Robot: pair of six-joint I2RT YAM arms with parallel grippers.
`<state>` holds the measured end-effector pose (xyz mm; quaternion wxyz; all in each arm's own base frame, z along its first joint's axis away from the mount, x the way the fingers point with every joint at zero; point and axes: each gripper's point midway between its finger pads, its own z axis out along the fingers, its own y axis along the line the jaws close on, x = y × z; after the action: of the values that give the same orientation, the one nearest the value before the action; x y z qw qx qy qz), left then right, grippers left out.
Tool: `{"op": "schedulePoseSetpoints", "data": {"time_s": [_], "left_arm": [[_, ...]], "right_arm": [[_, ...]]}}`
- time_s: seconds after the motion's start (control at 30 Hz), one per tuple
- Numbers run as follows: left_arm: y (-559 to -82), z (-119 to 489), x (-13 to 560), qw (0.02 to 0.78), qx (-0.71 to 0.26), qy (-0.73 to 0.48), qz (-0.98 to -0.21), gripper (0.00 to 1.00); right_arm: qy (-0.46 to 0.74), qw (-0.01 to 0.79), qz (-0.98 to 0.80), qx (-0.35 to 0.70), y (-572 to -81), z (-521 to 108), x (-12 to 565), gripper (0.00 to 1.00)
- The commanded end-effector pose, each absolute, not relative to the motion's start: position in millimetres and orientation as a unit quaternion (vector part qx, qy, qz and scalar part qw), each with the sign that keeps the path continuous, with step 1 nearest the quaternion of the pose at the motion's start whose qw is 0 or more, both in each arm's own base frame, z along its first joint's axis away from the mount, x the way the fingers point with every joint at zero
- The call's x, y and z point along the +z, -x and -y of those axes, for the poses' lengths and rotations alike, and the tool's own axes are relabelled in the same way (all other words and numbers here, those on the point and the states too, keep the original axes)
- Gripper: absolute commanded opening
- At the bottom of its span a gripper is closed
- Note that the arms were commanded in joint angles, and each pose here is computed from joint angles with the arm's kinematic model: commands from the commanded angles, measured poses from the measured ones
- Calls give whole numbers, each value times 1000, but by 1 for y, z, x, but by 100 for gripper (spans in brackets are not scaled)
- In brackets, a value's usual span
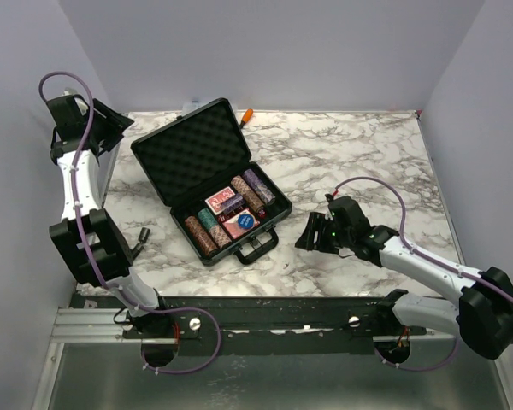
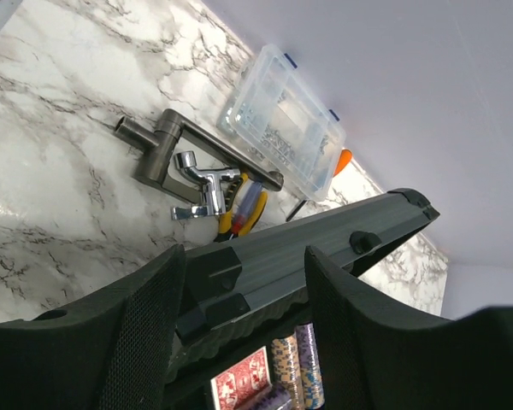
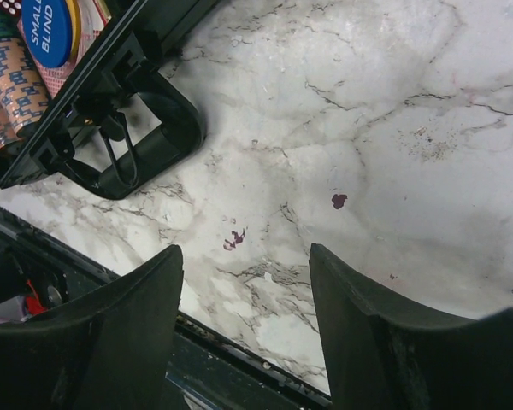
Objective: Pack up texas hold em set
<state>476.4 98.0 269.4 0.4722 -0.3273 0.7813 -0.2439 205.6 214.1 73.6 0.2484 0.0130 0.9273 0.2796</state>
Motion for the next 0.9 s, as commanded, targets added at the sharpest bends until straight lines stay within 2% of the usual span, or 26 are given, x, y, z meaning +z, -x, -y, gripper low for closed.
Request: {"op": "schedulePoseSetpoints", "data": {"time_s": [0.0, 0.17, 0.5, 0.6, 0.87], "left_arm": [[-479, -110, 265, 478, -241, 341, -773, 54], [-483, -114, 247, 460, -244, 342, -782, 38], [-490, -117, 213, 422, -247, 352, -798, 22], [-491, -117, 209, 418, -243, 347, -804, 7], [-497, -111, 187, 390, -239, 338, -823, 0]], "right_arm": [[-10, 243, -922, 302, -201, -220, 78, 63], [-9, 242, -922, 303, -200, -220, 79, 63], [-9, 234, -924, 302, -197, -220, 77, 62], [-8, 233, -925, 301, -197, -220, 77, 62], [-5, 231, -926, 300, -198, -221, 78, 62]]}}
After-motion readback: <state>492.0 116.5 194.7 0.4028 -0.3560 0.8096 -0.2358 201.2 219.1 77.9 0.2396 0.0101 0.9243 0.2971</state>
